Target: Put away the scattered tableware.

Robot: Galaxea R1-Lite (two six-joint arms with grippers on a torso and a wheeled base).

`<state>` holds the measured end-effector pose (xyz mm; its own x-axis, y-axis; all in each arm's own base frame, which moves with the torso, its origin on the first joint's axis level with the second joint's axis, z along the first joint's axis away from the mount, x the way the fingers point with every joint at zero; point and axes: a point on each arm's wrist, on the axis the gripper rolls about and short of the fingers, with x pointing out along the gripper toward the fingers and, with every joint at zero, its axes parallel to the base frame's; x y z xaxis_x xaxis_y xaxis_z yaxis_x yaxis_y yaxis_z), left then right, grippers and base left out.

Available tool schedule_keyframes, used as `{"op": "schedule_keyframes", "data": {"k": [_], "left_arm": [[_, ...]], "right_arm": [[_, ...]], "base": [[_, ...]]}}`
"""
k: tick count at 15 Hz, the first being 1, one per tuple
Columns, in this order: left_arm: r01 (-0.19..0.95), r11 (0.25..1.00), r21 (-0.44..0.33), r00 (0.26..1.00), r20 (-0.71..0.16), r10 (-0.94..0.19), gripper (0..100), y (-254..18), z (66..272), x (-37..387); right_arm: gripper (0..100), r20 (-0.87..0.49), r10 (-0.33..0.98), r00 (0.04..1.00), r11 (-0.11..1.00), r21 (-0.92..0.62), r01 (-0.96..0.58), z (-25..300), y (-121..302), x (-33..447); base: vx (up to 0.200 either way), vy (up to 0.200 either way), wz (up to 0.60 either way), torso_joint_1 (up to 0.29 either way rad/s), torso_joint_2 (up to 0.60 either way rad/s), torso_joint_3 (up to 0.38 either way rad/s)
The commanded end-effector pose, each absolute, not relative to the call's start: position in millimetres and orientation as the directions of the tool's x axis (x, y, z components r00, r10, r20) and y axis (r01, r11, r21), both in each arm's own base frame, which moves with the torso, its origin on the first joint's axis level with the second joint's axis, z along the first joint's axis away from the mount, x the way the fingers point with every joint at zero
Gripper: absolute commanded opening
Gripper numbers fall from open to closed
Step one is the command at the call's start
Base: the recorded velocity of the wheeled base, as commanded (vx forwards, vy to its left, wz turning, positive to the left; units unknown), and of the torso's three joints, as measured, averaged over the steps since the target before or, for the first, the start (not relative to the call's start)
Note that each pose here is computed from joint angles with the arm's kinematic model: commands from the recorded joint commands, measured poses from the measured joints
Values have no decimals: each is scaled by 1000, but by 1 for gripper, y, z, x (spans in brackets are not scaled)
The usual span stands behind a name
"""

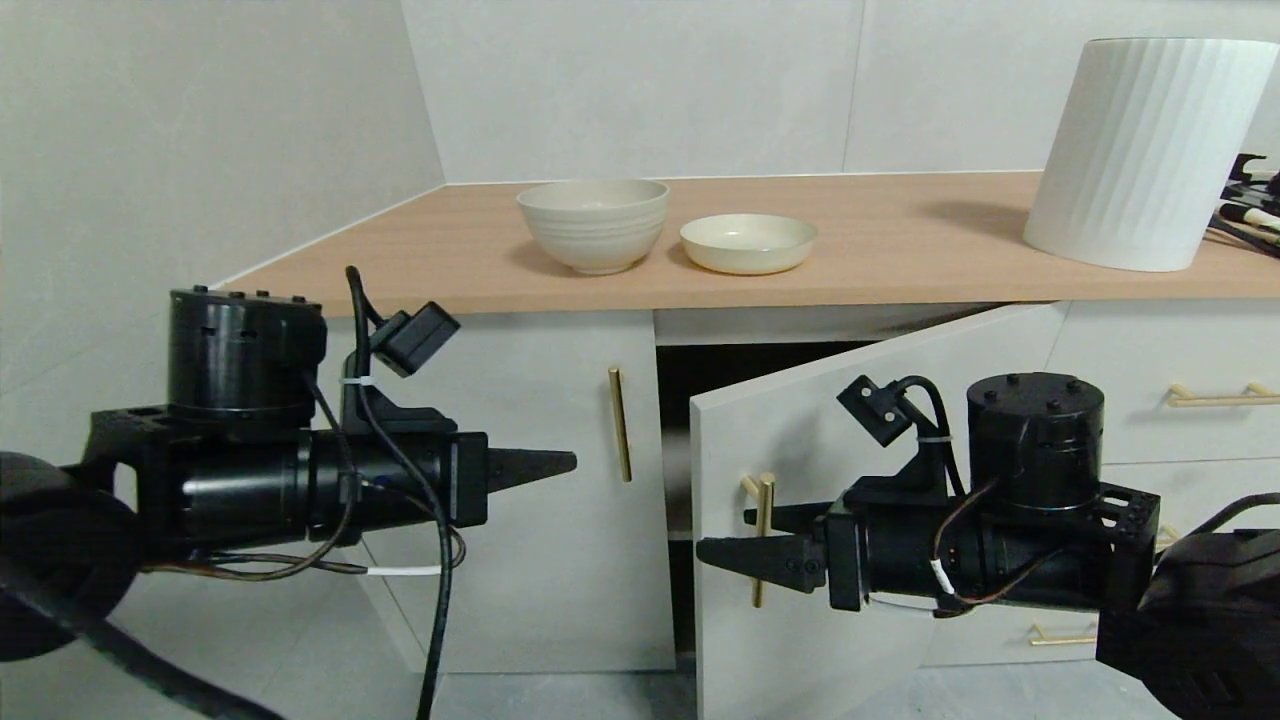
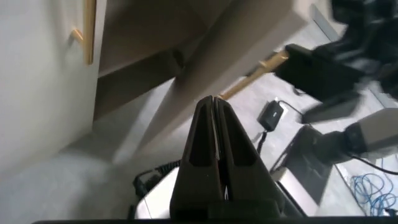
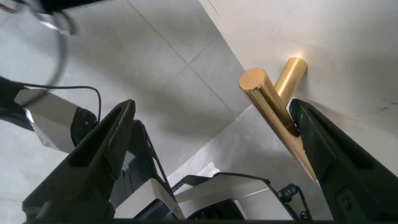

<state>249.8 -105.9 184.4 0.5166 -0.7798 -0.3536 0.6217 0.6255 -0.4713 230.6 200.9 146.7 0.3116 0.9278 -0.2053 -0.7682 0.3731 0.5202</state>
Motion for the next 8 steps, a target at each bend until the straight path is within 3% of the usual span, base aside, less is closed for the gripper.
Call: {"op": "schedule_keyframes", "data": {"k": [1, 3, 5, 8], "left_arm": [[612, 619, -491, 464, -410, -785, 0, -125, 145, 258], [617, 620, -485, 460, -417, -784, 0, -142, 116, 275], [603, 659, -449, 517, -409, -752, 0, -150, 94, 291], [633, 660, -404, 562, -346, -751, 0, -170, 85, 293]], "right_arm": [[100, -202, 929, 311, 371, 519, -770, 148, 201, 230], [100, -205, 928, 310, 372, 520, -769, 147, 201, 230], [100, -205, 928, 310, 372, 520, -769, 147, 201, 230], [100, -208, 928, 310, 373, 521, -768, 146, 201, 231]], "base": [[0, 0, 0, 0, 0, 0], [0, 0, 0, 0, 0, 0], [0, 0, 0, 0, 0, 0], [0, 0, 0, 0, 0, 0]]}}
